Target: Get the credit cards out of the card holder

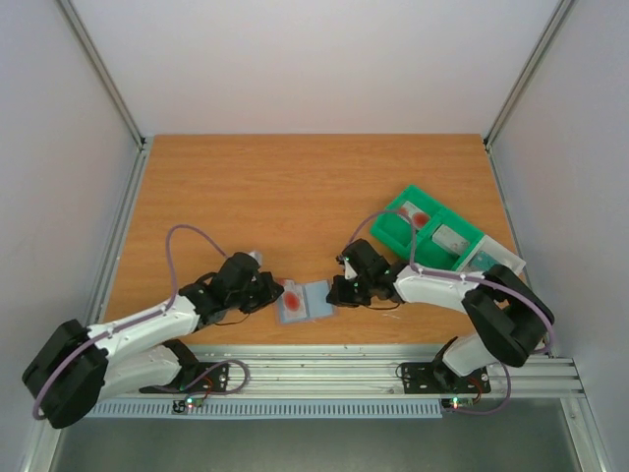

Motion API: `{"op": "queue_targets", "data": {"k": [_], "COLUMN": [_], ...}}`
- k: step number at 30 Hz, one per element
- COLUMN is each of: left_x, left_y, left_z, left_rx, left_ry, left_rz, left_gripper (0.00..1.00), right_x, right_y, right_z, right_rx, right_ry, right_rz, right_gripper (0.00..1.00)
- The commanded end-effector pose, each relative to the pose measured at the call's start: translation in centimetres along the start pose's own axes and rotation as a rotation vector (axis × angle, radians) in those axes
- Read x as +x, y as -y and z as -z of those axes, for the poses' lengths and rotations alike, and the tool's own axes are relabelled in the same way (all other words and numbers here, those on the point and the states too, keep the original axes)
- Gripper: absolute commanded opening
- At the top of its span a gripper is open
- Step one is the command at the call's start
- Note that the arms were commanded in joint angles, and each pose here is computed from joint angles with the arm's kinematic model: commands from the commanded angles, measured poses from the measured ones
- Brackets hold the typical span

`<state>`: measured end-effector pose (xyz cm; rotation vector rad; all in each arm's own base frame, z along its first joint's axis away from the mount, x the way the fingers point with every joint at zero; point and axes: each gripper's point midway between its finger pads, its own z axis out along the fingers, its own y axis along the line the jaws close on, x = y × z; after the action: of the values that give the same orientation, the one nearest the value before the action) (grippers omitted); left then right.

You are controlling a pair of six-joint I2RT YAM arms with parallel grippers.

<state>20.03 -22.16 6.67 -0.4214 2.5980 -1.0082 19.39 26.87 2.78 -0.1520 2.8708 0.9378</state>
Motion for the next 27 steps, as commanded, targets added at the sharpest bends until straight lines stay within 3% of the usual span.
{"op": "queue_targets", "data": {"k": [1, 8, 13, 21, 27], "left_x": [-1.0, -2.0, -2.4, -2.2, -2.3], "left_y": [0.6, 4.2, 6.0, 8.7, 9.7], "left_z": [1.4, 4.6, 6.6, 8.0, 8.1], "left_rx": [0.029, 0.201, 0.315, 0.504, 0.546], "left_ry": [0.069, 0.137, 0.177, 0.162, 0.153], "left_rz": [0.024, 0.039, 0.042, 0.099, 0.103], "left_gripper": [0.00, 0.00, 0.00, 0.00, 0.00], "right_x": [-0.5, -0.7, -1.3, -1.8, -1.7], "right_y": [-2.8, -6.8, -9.8, -12.5, -11.3], "right_z": [2.3, 5.5, 8.0, 10.3, 9.5], "right_rx": [-0.107, -0.315, -0.465, -0.558, -0.483], "right_ry": [0.048, 0.107, 0.145, 0.145, 0.127], "right_rz": [0.023, -0.040, -0.056, -0.071, -0.129], "right_gripper": [0.10, 0.26, 0.43, 0.46, 0.51]}}
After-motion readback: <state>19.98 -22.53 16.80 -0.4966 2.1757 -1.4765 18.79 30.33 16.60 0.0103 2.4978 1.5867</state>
